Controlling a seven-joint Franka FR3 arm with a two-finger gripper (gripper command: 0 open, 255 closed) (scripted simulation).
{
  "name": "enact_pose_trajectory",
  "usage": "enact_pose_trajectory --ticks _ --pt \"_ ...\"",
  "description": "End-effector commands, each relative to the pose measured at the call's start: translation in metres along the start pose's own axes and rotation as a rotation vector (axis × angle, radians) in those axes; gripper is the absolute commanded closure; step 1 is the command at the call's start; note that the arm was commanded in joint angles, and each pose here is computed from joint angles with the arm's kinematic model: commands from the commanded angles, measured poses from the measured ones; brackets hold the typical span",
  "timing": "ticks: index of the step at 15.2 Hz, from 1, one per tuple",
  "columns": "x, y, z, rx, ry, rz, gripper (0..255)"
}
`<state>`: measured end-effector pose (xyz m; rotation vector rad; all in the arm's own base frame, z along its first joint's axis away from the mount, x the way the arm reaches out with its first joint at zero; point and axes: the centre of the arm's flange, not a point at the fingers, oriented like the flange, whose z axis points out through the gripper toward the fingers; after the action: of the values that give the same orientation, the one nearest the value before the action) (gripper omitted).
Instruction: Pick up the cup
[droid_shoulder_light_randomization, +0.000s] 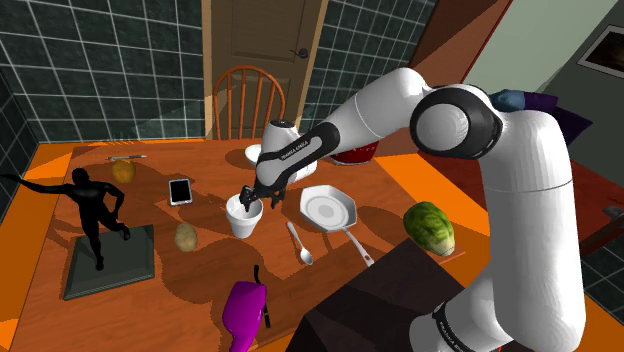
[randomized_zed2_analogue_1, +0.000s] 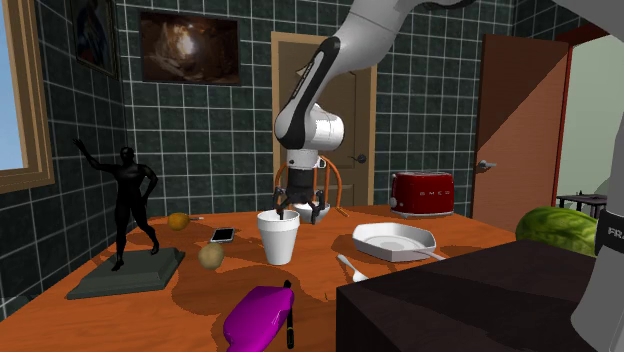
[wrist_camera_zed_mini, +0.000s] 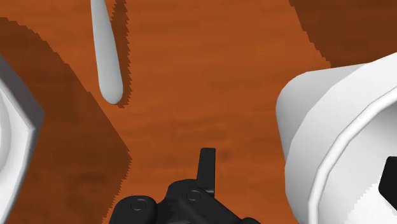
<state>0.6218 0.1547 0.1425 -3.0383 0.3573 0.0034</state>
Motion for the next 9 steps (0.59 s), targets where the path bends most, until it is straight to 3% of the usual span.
enact_pose_trajectory --ticks 1,2,9 --pt "0.0001 0.0007 0.0015 0.0 0.001 0.0 0" --pt "0.0 0.0008 0.0015 0.0 0.001 0.0 255" --pt "-0.0002 0.0009 0.0013 0.0 0.001 0.0 255"
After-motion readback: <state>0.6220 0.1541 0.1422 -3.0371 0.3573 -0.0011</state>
